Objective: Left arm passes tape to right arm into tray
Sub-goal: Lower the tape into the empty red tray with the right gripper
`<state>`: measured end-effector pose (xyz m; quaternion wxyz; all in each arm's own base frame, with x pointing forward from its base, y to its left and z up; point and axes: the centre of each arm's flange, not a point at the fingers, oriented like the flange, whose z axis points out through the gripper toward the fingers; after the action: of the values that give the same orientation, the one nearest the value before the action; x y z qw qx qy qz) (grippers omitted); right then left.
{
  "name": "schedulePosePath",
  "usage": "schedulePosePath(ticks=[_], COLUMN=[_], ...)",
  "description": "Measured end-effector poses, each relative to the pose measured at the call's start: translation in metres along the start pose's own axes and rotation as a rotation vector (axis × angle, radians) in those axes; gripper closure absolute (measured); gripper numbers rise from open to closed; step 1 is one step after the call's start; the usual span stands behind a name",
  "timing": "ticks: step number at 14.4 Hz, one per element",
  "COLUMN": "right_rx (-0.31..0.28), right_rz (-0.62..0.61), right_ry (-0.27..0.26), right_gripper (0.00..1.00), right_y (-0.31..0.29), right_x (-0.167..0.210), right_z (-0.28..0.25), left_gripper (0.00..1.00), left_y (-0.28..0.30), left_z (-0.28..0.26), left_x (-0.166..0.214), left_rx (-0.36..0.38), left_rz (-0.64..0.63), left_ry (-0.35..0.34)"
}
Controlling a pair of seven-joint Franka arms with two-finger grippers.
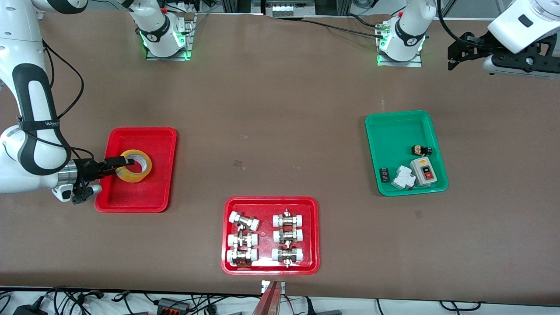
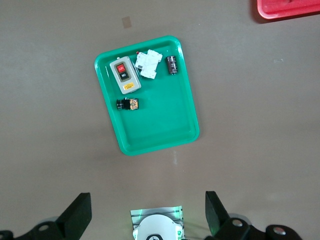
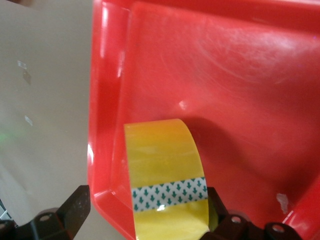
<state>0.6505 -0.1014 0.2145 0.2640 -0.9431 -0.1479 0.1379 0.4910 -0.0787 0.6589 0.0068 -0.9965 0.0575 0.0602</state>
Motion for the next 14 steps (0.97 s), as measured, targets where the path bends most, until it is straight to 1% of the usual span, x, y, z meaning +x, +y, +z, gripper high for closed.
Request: schedulePosePath(ticks=[5, 7, 10, 12, 14], right_rx=[0.024, 0.002, -0.048, -0.057, -0.053], right_rz=[-0.031, -0.054, -0.093, -0.107, -0.104], right_ry=[0.000, 0.015, 0.011, 0.004, -0.002], right_gripper=[0.00, 0.00, 0.00, 0.00, 0.00], right_y=[0.029, 0.024, 0.008, 0.001, 0.002], right_x=[-0.009, -0.002, 0.011, 0.016, 0.014], right_z=[0.020, 0.018, 0.018, 0.021, 0.025], left_gripper=[0.00, 0.00, 0.00, 0.00, 0.00], left_y=[0.000, 0.000, 0.000, 0.000, 0.000], left_z=[0.001, 0.002, 0.004, 0.004, 0.004], left_x=[0.002, 0.004, 0.006, 0.006, 0.006], left_rx=[0.000, -0.001, -0.001, -0.001, -0.002], left_rz=[0.000, 0.000, 0.000, 0.000, 0.000], left_ry=[0.004, 0.005, 0.002, 0.003, 0.003])
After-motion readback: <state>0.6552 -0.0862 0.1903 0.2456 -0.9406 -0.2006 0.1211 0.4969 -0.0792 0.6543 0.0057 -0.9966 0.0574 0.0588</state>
